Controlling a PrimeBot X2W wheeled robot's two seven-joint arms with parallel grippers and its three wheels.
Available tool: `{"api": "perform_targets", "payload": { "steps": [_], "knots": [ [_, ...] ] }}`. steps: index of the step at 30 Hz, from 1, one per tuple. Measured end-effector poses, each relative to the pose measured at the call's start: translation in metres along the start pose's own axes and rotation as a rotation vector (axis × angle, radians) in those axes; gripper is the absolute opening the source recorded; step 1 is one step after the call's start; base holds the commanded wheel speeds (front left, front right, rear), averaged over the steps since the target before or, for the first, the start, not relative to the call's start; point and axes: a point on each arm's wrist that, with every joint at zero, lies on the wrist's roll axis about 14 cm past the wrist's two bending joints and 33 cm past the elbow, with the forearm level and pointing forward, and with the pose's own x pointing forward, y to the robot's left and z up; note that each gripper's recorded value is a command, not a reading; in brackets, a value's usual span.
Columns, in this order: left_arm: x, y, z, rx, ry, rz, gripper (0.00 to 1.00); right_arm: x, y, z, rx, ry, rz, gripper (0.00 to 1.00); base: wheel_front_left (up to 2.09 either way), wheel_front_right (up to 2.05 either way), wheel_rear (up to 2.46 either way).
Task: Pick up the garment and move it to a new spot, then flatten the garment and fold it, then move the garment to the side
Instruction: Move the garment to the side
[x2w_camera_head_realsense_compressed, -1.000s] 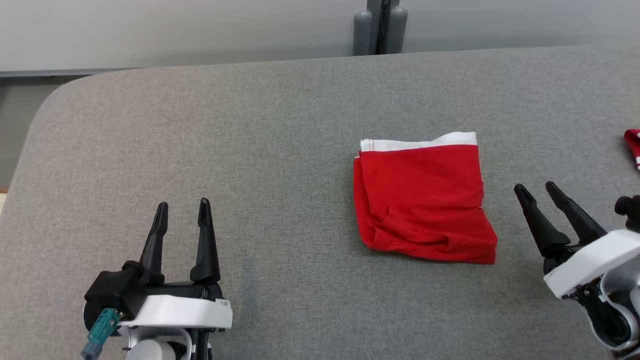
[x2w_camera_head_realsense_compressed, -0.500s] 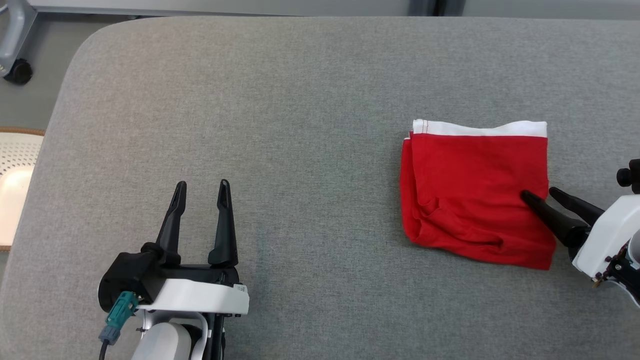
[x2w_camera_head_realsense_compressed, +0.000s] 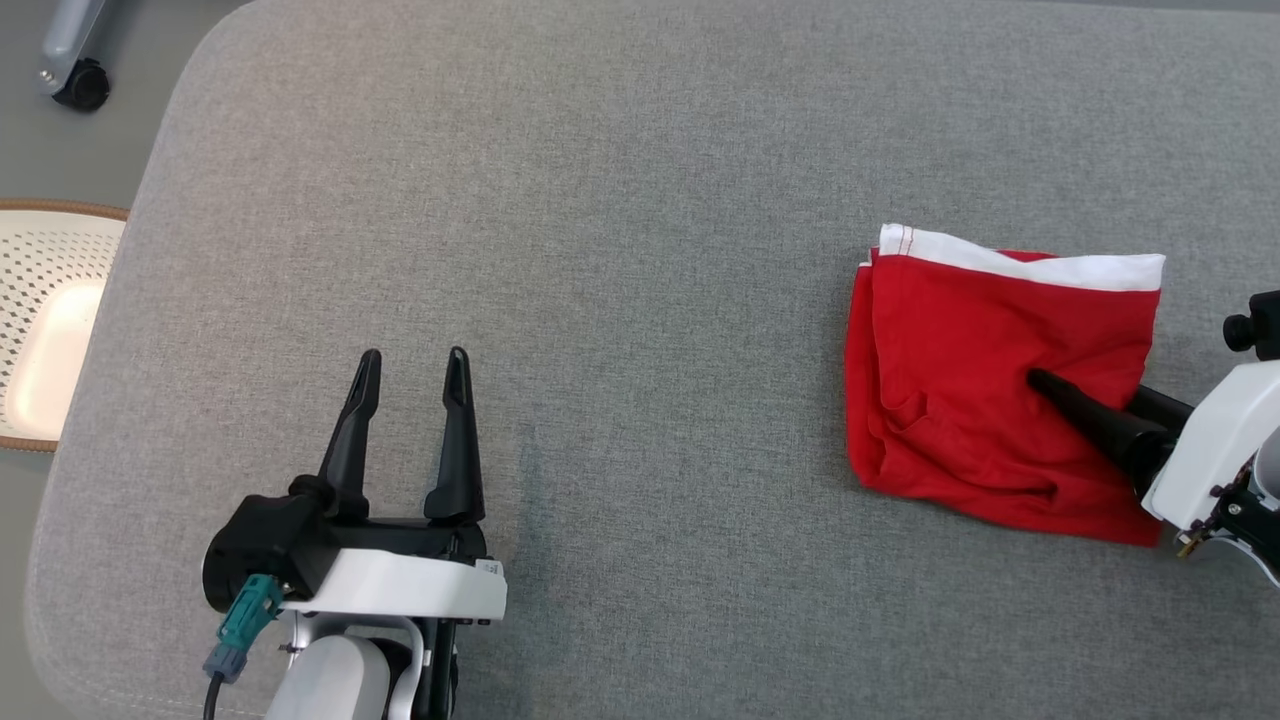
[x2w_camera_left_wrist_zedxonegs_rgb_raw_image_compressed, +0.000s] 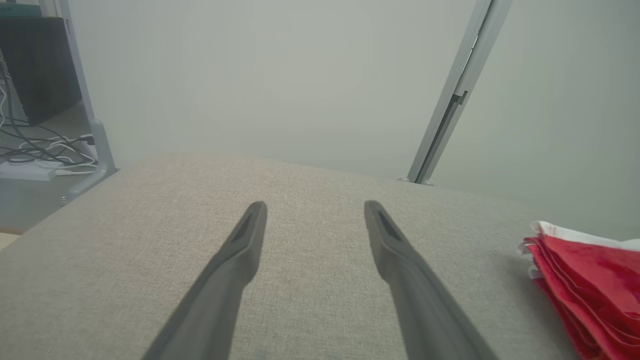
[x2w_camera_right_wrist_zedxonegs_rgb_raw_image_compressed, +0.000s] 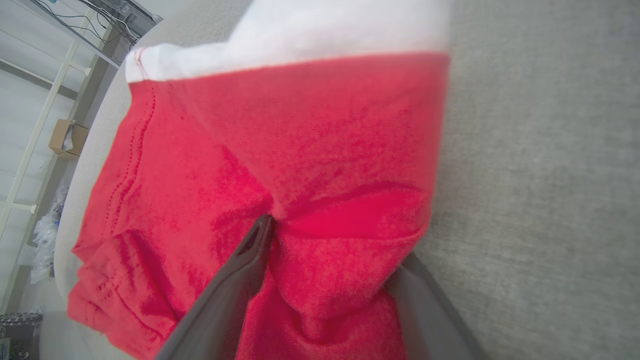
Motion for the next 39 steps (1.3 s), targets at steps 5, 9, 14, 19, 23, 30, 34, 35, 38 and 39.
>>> {"api": "perform_targets", "payload": {
  "steps": [5, 9, 14, 19, 23, 30, 34, 35, 38, 39],
  "knots": [
    [0.002, -0.001, -0.002, 0.002, 0.005, -0.001, 1.0, 0.007, 0.003, 0.0, 0.0, 0.002, 0.015, 1.0, 0.0, 0.0, 0.0],
    [0.003, -0.002, -0.004, 0.003, 0.011, -0.003, 1.0, 0.011, 0.006, 0.001, -0.001, 0.001, 0.027, 0.7, 0.0, 0.0, 0.0],
    [0.006, -0.005, -0.006, 0.001, 0.013, -0.01, 1.0, 0.014, 0.009, -0.001, -0.013, 0.008, 0.037, 0.0, 0.0, 0.0, 0.0],
    [0.007, -0.007, -0.004, -0.001, 0.008, -0.018, 1.0, 0.012, 0.011, 0.001, -0.032, -0.006, 0.039, 0.0, 0.0, 0.0, 0.0],
    [0.007, -0.01, -0.002, -0.005, 0.003, -0.028, 1.0, 0.005, 0.011, 0.007, -0.059, -0.024, 0.031, 0.0, 0.0, 0.0, 0.0],
    [0.01, -0.021, 0.0, -0.021, -0.007, -0.061, 1.0, -0.021, -0.005, 0.022, -0.118, -0.048, -0.026, 0.0, 0.0, 0.0, 0.0],
    [0.014, -0.031, -0.002, -0.036, -0.001, -0.09, 1.0, -0.044, -0.023, 0.035, -0.159, -0.064, -0.083, 0.0, 0.0, 0.0, 0.0],
    [0.016, -0.034, -0.003, -0.04, 0.0, -0.1, 1.0, -0.051, -0.029, 0.038, -0.168, -0.067, -0.101, 0.0, 0.0, 0.0, 0.0],
    [0.022, -0.043, -0.005, -0.05, 0.003, -0.123, 1.0, -0.071, -0.046, 0.045, -0.186, -0.062, -0.156, 0.0, 0.0, 0.0, 0.0],
    [0.024, -0.046, -0.006, -0.056, 0.004, -0.131, 1.0, -0.078, -0.053, 0.045, -0.19, -0.055, -0.176, 0.0, 0.0, 0.0, 0.0]
  ]
}}
